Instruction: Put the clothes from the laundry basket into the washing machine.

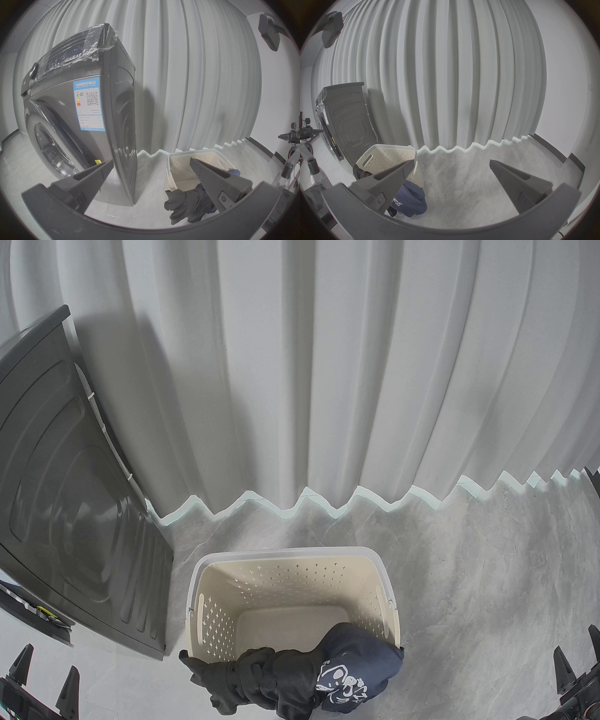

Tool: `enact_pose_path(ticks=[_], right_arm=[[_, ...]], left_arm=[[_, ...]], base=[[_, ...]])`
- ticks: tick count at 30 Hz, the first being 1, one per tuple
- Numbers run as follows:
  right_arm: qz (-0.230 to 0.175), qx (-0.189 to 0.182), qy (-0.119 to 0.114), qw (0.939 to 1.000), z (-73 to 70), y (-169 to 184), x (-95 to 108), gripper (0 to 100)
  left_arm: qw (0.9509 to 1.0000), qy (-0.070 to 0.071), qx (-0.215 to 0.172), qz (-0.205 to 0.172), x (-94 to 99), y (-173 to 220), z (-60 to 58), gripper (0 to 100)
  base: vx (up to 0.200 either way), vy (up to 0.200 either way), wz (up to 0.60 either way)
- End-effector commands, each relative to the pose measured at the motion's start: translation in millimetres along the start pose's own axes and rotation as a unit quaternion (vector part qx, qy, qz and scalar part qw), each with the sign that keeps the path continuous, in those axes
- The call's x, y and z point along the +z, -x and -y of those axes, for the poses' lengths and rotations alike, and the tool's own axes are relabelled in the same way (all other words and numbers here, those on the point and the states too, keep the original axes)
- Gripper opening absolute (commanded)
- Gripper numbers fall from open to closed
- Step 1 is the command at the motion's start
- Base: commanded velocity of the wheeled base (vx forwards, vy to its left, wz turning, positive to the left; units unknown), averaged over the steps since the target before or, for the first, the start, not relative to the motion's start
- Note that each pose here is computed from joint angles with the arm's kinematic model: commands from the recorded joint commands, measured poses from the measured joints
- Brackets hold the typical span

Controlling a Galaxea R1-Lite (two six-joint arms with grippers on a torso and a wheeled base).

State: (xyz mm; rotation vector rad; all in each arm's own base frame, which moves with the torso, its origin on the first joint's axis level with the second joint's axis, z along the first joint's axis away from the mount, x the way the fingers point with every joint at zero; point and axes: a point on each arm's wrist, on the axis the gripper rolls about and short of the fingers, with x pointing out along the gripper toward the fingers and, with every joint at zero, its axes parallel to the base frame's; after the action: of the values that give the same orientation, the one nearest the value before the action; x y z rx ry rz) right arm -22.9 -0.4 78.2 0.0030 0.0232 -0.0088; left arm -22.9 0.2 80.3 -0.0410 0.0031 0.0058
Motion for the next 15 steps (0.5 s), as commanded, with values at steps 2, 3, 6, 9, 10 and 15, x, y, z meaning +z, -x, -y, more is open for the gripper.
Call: enact_pose_path(ticks=[2,3,6,9,10,15], right_arm=[[0.000,0.001,0.000,1.0000,0.0,0.0,-2.1,100],[0.000,0.000,0.000,1.0000,0.0,0.0,-2.1,100],[0.000,0.001,0.000,1.0000,0.0,0.0,-2.1,100],[0.000,0.000,0.000,1.0000,0.0,0.0,-2.1,100],[0.000,0.001,0.000,1.0000,0.0,0.0,-2.1,100],[0.000,0.000,0.000,1.0000,0.0,0.0,-2.1,100]], left_arm=[[1.0000,0.000,0.000,-0.003,-4.7,-0.4,-0.2,100],[1.0000,0.000,0.000,-0.003,-4.7,-0.4,-0.2,100],[1.0000,0.000,0.000,-0.003,-4.7,-0.4,-0.2,100],[1.0000,0.000,0.000,-0.003,-4.7,-0.4,-0.2,100],[1.0000,0.000,0.000,-0.003,-4.7,-0.4,-0.2,100],[1.0000,0.000,0.000,-0.003,-4.7,-0.4,-0.2,100]], base=[[0.000,0.000,0.00],[0.000,0.000,0.00],[0.133,0.000,0.00],[0.200,0.000,0.00],[0.200,0.000,0.00],[0.000,0.000,0.00]])
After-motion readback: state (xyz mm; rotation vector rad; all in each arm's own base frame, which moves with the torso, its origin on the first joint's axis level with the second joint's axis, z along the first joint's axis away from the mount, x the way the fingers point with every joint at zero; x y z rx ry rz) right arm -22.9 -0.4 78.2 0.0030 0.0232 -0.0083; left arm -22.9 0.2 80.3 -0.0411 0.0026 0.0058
